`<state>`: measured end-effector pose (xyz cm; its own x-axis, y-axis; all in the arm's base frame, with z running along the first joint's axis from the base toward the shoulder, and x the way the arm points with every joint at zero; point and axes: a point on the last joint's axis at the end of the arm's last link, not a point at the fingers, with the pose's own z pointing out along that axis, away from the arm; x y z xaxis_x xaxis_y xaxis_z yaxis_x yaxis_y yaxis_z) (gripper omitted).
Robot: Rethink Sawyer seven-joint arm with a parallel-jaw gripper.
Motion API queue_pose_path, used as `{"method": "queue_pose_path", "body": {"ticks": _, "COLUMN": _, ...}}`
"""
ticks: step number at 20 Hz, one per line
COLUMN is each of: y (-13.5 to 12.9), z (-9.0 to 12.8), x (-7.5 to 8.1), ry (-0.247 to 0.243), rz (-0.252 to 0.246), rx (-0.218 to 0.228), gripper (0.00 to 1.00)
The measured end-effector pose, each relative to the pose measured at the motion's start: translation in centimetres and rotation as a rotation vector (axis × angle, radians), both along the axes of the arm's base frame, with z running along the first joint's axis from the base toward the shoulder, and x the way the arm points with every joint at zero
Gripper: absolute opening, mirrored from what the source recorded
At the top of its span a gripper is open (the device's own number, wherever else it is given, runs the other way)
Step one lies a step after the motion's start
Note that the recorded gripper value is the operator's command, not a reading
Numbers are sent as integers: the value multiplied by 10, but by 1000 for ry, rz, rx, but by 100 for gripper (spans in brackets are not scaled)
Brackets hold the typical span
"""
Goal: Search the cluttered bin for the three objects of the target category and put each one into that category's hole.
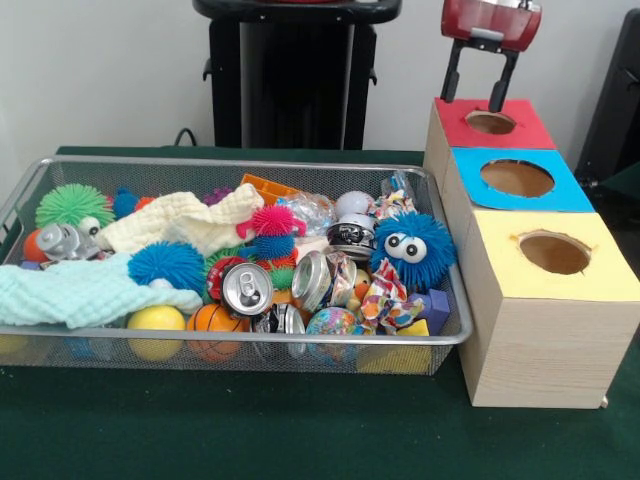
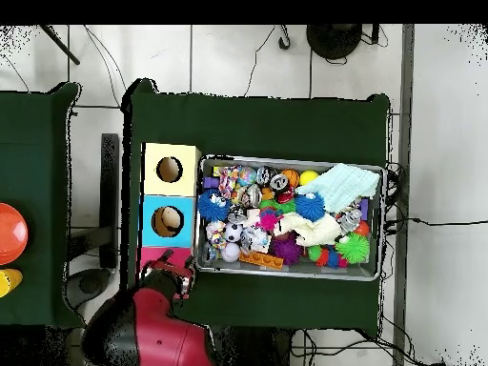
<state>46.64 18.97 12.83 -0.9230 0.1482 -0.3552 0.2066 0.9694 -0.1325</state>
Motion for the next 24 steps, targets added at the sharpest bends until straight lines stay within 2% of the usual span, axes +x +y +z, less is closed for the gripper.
{"method": "queue_pose_path", "body": {"ticks": 4, "y": -17, "z": -6, "x": 3, "ry": 12, "rz": -17, "rx": -6, "gripper": 100}}
{"method": "queue_pose_path", "body": {"ticks": 10, "y": -70, "z": -34, "x": 14, "ry": 36, "rz": -43, "rx": -10, "gripper": 100}}
{"method": "queue_pose_path", "body": {"ticks": 13, "y": -84, "z": -48, "x": 15, "ry": 38, "rz": -39, "rx": -13, "gripper": 100}}
{"method": "queue_pose_path", "body": {"ticks": 18, "y": -91, "z": -67, "x": 10, "ry": 44, "rz": -8, "rx": -15, "gripper": 100}}
{"method": "queue_pose_path", "body": {"ticks": 24, "y": -85, "z": -85, "x": 2, "ry": 72, "rz": 30, "rx": -2, "gripper": 100}}
